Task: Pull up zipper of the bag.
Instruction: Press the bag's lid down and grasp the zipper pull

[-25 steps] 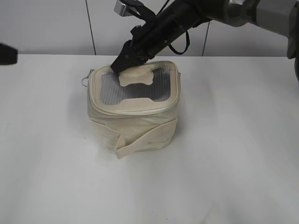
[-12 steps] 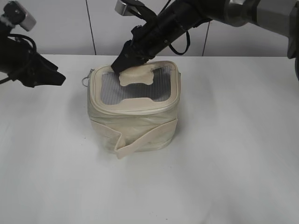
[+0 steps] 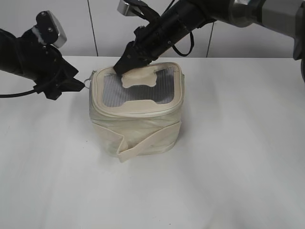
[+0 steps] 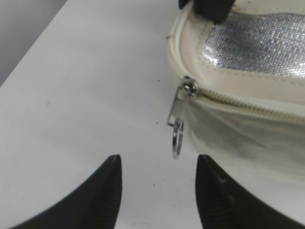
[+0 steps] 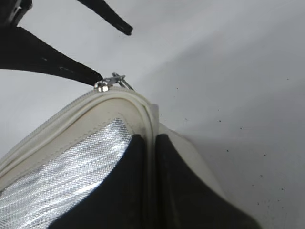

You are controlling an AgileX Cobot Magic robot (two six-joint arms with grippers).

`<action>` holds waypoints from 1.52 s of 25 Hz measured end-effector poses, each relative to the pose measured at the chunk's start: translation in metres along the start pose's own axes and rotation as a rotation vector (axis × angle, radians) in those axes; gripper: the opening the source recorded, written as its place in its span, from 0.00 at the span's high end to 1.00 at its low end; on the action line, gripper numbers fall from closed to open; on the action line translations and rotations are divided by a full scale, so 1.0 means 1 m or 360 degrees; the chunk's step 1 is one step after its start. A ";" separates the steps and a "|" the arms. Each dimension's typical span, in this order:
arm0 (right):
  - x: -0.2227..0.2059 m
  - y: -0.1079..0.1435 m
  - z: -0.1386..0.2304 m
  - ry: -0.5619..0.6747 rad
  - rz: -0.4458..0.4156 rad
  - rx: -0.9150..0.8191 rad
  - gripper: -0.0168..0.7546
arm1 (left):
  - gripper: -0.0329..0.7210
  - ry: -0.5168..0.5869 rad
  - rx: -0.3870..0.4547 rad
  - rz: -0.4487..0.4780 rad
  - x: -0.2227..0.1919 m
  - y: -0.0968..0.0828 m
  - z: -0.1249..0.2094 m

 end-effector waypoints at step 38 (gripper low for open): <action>0.000 0.000 0.000 -0.0002 0.0001 -0.0011 0.92 | 0.96 -0.0009 0.0103 -0.0005 -0.044 -0.001 -0.003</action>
Point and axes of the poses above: a point on each arm's last joint axis where the gripper is mounted, x pointing back along that axis away from the gripper, y along the wrist's bending axis when the last joint is at zero, z = x × y, the point moved 1 cm from there along -x, pointing out along that axis toward the gripper, and after that the axes turned 8 degrees about x, right-handed, at the moved point
